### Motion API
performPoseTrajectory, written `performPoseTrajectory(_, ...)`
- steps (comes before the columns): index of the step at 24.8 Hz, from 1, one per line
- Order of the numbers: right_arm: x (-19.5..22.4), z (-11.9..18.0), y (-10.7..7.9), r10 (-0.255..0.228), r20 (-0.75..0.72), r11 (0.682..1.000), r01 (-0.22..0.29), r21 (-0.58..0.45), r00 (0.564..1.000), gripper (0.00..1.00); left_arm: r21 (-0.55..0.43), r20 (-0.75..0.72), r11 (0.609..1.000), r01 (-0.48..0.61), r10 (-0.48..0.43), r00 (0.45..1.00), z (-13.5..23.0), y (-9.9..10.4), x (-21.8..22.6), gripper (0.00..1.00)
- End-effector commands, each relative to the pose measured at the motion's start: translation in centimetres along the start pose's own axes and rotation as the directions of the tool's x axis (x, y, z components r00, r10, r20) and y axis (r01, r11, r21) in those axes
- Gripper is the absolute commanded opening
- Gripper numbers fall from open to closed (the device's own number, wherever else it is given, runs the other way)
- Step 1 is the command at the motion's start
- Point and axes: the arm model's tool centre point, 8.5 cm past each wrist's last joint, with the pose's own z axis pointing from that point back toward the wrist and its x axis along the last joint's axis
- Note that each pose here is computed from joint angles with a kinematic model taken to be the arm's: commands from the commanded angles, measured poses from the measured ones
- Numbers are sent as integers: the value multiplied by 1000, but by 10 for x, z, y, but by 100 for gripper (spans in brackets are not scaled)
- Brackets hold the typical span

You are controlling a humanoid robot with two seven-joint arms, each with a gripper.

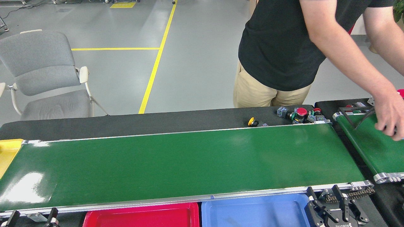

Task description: Pick switch part from conveyor to tray

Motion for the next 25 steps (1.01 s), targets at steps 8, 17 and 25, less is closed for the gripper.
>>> performPoseTrajectory(8, -3, 2, 0, 4, -9, 1000, -4, 8, 1000, 100, 11, -7, 1000, 8, -8, 1000, 2, 3, -5, 100)
performPoseTrajectory(17, -5, 2, -1, 4, -14, 1000, -4, 24, 1000, 99, 25, -6, 1000, 15, -15, 1000, -2, 8, -7, 100)
performPoseTrajectory(25, -6, 0, -2, 3, -20, 1000, -2, 21, 1000, 99, 28, -3, 1000, 14, -14, 1000, -2, 9, -5, 100)
